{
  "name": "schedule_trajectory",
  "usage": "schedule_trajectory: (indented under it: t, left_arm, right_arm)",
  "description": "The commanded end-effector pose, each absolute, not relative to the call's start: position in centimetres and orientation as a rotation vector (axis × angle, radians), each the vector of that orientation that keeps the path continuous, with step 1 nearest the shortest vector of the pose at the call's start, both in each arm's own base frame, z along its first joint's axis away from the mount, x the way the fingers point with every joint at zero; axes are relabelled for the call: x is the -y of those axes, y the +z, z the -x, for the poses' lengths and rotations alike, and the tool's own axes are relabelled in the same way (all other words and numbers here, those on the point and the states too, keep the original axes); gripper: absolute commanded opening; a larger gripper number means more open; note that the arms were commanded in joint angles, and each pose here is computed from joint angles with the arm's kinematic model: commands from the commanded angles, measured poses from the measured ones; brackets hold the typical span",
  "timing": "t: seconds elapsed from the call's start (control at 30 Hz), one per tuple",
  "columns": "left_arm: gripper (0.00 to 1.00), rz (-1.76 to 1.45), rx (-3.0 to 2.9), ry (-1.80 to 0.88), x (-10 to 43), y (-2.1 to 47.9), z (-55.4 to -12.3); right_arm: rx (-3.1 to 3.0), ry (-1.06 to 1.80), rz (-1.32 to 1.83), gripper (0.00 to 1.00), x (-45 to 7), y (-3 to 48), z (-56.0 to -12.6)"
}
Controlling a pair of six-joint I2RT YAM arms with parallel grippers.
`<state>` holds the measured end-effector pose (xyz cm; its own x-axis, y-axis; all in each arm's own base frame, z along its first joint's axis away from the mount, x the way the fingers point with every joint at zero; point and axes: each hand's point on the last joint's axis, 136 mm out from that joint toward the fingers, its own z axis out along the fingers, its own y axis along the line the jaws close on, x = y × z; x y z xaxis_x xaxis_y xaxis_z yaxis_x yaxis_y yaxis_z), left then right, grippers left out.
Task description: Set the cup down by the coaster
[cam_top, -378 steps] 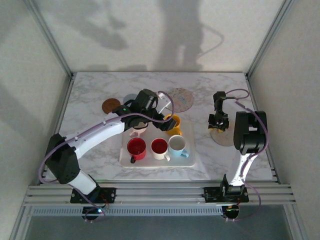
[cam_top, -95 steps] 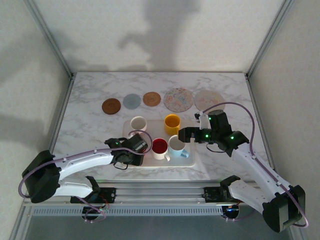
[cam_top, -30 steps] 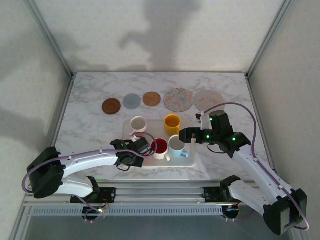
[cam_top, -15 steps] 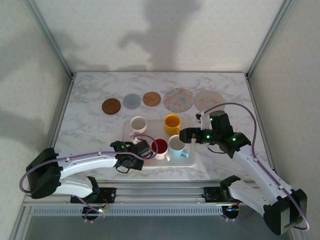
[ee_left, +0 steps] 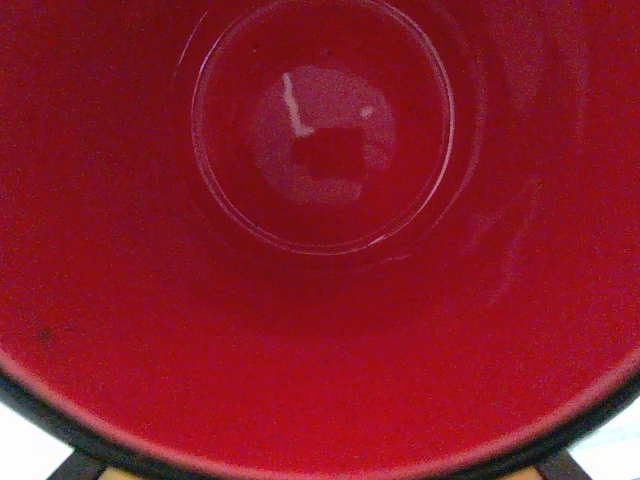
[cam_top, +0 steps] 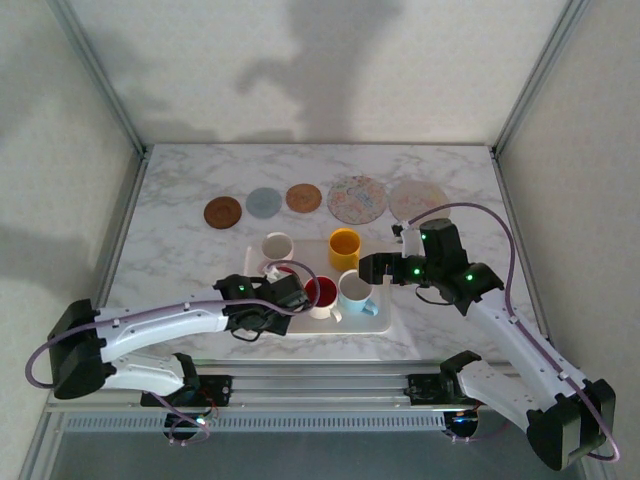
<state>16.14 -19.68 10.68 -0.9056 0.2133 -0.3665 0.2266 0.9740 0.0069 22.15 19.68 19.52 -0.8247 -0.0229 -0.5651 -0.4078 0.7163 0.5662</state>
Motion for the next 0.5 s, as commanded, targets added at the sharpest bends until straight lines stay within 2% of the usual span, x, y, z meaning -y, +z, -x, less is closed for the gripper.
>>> schedule_trajectory:
  t: [0.0,0.27,0.47]
  left_arm:
    - [0.0,-0.23,-2.648,-0.018,18.9,13.8,-17.5]
    - [0.0,-0.141,-2.502,-0.087,19.0,19.9,-19.7]
    - [0.0,-0.046,-2.398,-0.09,17.2,25.3,-22.9]
  right_arm:
    - [-2.352,0.947,0.357,0.99,-19.9,21.0,-22.5]
    - [-2.315,0.957,0.388,0.99,-20.4,22.7,-23.0]
    - [-2.269,0.981,0.43,0.99,-21.3,25.0,-23.9]
